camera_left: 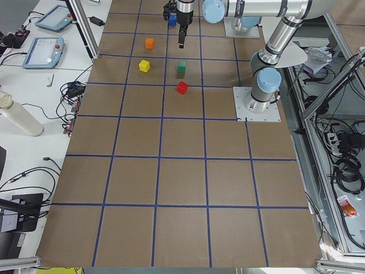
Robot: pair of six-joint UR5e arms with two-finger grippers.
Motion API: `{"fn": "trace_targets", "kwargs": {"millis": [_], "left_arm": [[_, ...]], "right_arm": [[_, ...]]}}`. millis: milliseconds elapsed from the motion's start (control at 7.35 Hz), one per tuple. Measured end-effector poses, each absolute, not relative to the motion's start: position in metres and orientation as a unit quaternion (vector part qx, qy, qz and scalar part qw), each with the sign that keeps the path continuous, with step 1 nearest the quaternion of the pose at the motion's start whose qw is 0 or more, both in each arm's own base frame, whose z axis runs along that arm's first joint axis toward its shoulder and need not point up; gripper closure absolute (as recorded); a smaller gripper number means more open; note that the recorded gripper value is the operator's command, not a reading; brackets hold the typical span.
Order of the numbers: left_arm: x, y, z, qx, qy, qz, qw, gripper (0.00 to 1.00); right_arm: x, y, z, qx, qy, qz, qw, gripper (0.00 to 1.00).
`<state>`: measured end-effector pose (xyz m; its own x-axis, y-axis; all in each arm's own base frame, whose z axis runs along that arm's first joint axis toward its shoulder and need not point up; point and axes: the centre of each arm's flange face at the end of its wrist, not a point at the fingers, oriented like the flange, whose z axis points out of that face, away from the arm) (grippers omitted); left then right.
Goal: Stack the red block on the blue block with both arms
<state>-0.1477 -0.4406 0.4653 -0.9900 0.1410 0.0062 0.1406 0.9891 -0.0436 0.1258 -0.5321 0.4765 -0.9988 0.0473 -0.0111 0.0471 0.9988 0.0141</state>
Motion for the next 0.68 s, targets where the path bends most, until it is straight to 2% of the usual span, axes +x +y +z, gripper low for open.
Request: {"fn": "trace_targets", "kwargs": {"millis": [680], "left_arm": [[-0.141,-0.460,0.458,-0.102,-0.995,0.013,0.003,0.00]], "right_arm": [[0.125,-0.535,0.474,0.020,1.000,0.007,0.002,0.00]]}}
